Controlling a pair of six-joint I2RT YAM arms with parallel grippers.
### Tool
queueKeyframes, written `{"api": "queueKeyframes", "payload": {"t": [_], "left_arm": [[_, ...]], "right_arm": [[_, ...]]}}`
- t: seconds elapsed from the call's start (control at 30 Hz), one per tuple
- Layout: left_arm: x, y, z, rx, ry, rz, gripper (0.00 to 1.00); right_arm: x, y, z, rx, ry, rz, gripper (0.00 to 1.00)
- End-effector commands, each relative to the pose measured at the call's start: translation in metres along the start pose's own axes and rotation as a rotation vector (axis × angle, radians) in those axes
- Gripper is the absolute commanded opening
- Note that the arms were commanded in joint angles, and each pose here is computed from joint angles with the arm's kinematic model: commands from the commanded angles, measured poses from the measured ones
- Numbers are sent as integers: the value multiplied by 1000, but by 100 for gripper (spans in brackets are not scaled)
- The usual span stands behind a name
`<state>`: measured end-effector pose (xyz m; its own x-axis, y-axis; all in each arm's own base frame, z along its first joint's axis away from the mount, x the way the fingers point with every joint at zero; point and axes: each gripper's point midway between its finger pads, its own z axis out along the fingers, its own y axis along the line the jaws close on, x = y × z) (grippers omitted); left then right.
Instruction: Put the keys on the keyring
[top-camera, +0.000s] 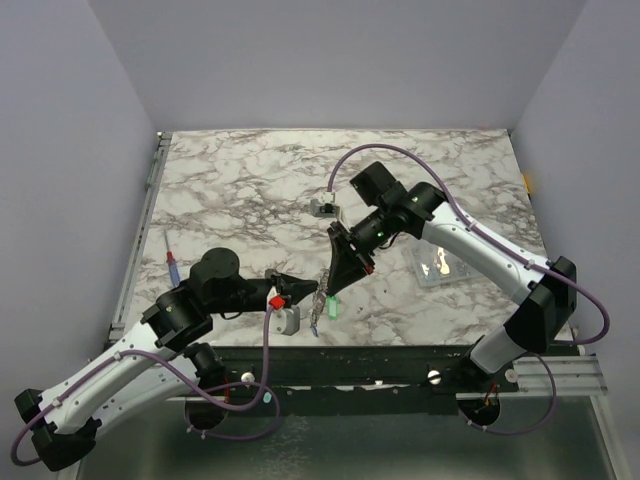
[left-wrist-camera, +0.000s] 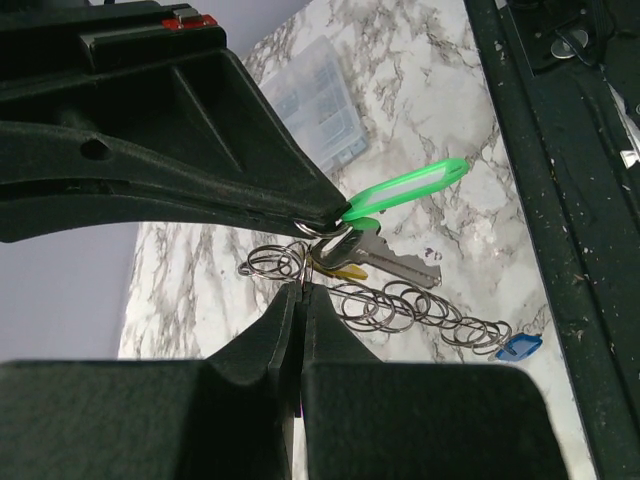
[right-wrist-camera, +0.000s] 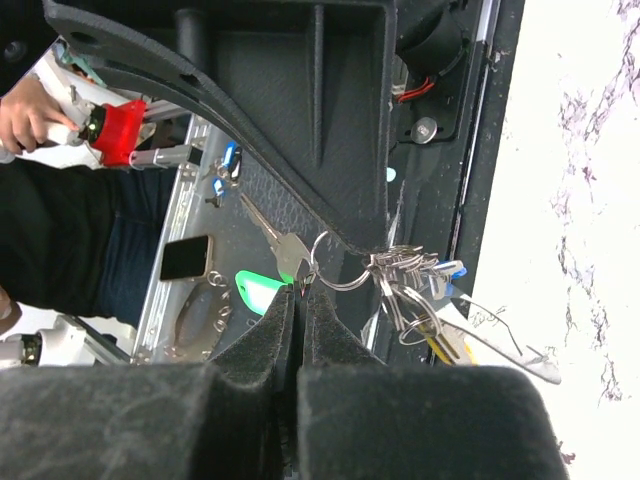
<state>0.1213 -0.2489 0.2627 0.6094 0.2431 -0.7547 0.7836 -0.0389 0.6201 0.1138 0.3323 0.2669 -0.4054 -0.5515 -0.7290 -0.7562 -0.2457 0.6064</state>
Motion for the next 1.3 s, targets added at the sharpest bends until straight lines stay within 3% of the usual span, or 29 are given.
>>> {"api": "queueKeyframes", "payload": {"t": [0.0,1.27], "left_arm": [[-16,2,-1,19,-58,53,0],[-9,-4,-1,21,-45,213,0]], "right_arm": [[-1,-1,2,15,-2,18,1],[-16,12,2,-19,-60,93,1]]}}
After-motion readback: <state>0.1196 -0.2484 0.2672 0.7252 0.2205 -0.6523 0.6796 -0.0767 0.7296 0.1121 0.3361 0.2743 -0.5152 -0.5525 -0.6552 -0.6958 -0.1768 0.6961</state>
